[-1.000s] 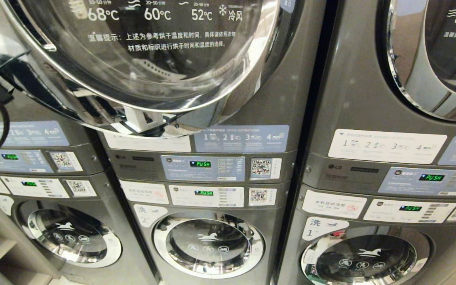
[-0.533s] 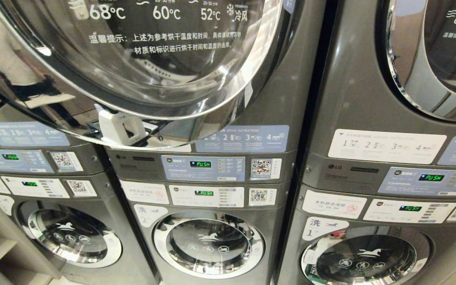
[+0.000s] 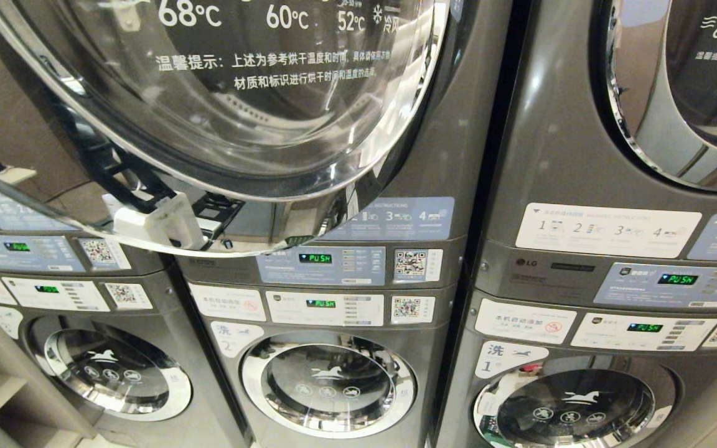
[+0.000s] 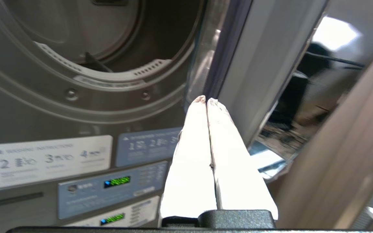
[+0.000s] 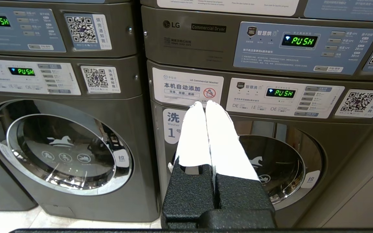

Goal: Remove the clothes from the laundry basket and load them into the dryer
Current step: Open the dryer

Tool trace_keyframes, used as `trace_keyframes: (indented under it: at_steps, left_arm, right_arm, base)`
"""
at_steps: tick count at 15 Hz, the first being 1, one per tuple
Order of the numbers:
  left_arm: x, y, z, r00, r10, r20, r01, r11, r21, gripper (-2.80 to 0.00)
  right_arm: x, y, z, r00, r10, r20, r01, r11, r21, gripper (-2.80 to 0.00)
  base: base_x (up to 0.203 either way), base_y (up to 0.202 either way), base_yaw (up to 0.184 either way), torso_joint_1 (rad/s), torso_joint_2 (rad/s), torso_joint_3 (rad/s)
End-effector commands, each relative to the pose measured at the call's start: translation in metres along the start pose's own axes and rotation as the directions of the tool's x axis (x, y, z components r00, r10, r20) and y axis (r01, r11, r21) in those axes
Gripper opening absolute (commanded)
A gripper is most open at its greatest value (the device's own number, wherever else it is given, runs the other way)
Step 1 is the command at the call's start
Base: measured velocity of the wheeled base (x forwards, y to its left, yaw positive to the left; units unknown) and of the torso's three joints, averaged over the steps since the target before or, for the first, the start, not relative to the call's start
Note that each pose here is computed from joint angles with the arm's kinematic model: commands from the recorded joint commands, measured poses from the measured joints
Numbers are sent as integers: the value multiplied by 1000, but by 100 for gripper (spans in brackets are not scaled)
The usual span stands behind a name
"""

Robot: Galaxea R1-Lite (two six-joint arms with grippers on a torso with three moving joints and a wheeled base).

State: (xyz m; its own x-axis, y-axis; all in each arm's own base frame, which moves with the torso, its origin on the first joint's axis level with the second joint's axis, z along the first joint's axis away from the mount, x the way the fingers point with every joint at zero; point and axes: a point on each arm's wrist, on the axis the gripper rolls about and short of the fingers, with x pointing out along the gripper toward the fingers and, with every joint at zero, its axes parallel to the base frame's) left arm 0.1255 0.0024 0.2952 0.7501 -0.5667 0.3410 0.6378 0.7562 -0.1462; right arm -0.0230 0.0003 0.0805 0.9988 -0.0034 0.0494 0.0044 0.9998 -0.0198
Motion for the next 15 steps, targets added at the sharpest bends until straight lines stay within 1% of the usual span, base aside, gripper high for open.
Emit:
trace_keyframes:
  at_steps: [1, 3, 8, 13, 15]
  left_arm:
    - [-12, -20, 8, 999, -38, 25, 38, 999, 21, -280]
    - [-16, -27, 6, 998, -65, 8, 65, 998, 0, -280]
    - [-9, -32, 1, 990, -142, -22, 142, 990, -4, -280]
    - [-3, -39, -8, 970, -234, -72, 234, 972, -9, -280]
    - [2, -38, -10, 966, -247, -83, 246, 969, -14, -280]
  right_arm:
    - [1, 0, -5, 1000, 1, -19, -1, 1000, 0, -280]
    - [1, 0, -5, 1000, 1, -19, -1, 1000, 0, -280]
    - [1, 0, -5, 1000, 1, -19, -1, 1000, 1, -280]
    - [1, 0, -5, 1000, 1, -19, -1, 1000, 0, -280]
    - [1, 0, -5, 1000, 1, -19, -1, 1000, 0, -280]
  base:
    - [0, 0, 0, 0, 0, 0]
    - [0, 0, 0, 0, 0, 0]
    - [0, 0, 0, 0, 0, 0]
    - [0, 0, 0, 0, 0, 0]
    - [0, 0, 0, 0, 0, 0]
